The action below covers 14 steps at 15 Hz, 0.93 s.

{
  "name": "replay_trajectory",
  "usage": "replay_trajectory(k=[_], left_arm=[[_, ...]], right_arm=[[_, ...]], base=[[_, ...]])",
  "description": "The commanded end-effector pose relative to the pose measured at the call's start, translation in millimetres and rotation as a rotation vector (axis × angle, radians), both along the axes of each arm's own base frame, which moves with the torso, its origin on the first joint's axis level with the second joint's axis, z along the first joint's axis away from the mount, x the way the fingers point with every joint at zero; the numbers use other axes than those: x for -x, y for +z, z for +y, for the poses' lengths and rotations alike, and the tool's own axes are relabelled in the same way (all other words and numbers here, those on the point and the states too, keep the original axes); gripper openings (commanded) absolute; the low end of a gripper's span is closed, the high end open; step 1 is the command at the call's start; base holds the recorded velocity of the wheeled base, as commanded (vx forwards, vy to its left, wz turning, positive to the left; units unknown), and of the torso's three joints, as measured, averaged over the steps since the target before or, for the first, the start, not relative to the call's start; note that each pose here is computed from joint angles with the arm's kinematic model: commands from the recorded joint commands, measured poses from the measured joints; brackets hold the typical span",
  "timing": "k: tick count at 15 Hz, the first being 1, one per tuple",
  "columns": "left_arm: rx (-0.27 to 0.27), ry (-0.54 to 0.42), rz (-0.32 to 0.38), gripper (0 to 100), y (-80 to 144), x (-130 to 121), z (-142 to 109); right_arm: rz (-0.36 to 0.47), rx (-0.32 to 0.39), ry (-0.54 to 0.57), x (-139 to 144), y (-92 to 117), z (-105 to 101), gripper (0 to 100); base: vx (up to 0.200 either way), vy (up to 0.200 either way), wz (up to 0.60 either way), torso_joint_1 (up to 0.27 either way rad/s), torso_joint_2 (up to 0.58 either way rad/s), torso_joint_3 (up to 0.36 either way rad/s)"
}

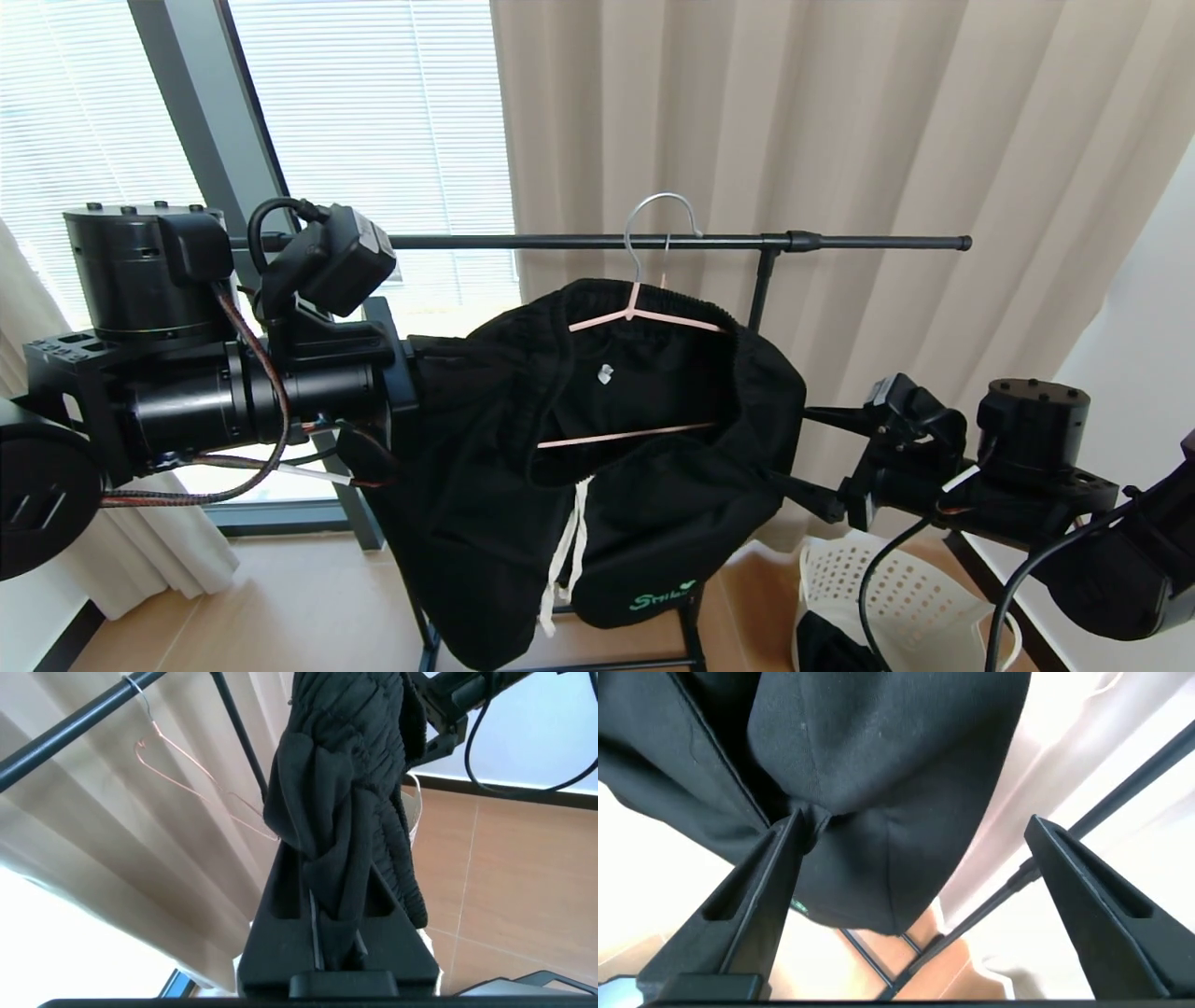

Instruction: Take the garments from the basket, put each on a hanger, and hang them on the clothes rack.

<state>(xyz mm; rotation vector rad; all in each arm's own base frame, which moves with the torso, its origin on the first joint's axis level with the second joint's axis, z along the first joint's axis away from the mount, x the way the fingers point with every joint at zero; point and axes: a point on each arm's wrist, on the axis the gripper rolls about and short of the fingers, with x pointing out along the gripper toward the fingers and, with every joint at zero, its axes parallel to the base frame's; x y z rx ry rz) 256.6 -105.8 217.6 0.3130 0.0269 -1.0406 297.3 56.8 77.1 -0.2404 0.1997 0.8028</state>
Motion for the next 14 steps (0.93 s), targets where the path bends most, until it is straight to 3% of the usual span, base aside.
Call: replay_trajectory(k=[1, 7, 14], left_arm=[[-0.004, 0.008, 0.011, 0, -4, 0, 2], [-0.002, 0.008, 0.006, 0, -2, 0, 2], [0.0, 0.0, 0.0, 0, -1, 7, 2]], right_arm=[[-0.027, -0.048, 0.052, 1, 11, -20, 100], [-0.013, -0.049, 0.061, 1, 7, -21, 100], [0.063, -0.051, 0.078, -16, -19, -10, 100]], base=[[0.0, 0.0, 0.0, 0.0, 0.0, 0.0], [0.0, 0.0, 0.0, 0.0, 0.0, 0.0], [0.0, 0.0, 0.0, 0.0, 0.0, 0.0]])
